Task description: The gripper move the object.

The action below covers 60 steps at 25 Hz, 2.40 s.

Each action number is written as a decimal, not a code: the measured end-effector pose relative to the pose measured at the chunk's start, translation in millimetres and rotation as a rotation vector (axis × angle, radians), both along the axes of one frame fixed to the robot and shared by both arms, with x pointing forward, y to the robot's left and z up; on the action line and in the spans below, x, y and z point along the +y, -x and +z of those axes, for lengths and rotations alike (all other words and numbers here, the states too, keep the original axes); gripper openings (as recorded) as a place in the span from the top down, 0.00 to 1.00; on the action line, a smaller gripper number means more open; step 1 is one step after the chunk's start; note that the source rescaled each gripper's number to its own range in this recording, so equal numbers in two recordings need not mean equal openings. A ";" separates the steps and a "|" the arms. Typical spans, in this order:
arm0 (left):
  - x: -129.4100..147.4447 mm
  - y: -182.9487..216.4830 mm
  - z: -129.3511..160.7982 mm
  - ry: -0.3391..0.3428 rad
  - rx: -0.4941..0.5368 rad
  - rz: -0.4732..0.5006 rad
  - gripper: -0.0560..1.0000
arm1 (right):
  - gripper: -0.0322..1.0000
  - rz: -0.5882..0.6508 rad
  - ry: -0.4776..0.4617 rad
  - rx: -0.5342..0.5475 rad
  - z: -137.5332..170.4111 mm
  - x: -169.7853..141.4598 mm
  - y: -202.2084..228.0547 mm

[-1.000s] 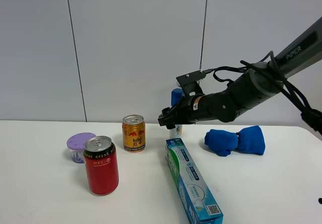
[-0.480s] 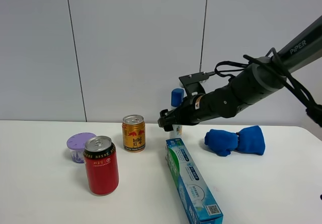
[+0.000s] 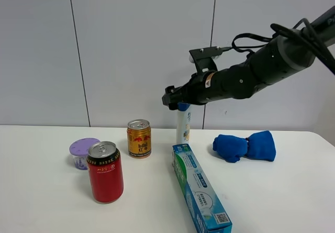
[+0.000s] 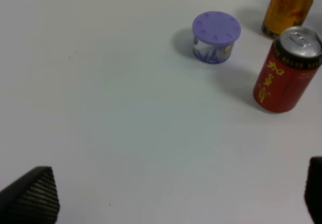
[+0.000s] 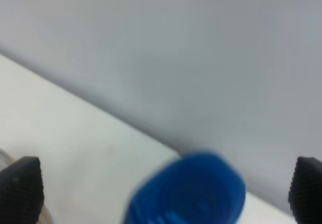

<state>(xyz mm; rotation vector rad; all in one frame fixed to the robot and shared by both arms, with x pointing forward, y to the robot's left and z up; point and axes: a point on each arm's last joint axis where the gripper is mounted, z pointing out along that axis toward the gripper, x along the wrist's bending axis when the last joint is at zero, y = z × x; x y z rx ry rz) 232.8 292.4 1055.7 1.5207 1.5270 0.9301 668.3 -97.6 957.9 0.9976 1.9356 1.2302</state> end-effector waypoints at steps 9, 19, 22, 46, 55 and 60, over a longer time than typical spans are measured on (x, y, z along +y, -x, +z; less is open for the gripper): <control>0.0 0.0 0.0 0.000 0.000 0.000 0.00 | 0.00 0.033 0.009 -0.035 72.5 15.7 33.7; 0.0 0.0 0.0 0.000 0.000 0.000 0.00 | 0.00 -0.002 0.117 0.134 160.0 2.1 113.3; 0.0 0.0 0.0 0.000 0.000 0.000 0.00 | 0.00 0.004 0.163 0.210 176.3 -9.8 137.4; 0.0 0.0 0.0 0.000 0.000 0.000 0.00 | 0.00 -0.219 0.315 0.562 180.5 -120.9 146.9; 0.1 0.0 0.0 -0.001 0.000 0.001 0.00 | 0.00 -0.290 0.286 0.596 191.3 -150.7 182.0; 0.1 0.0 0.0 -0.001 0.000 0.001 0.00 | 0.00 -0.379 0.260 0.612 171.1 -178.8 214.3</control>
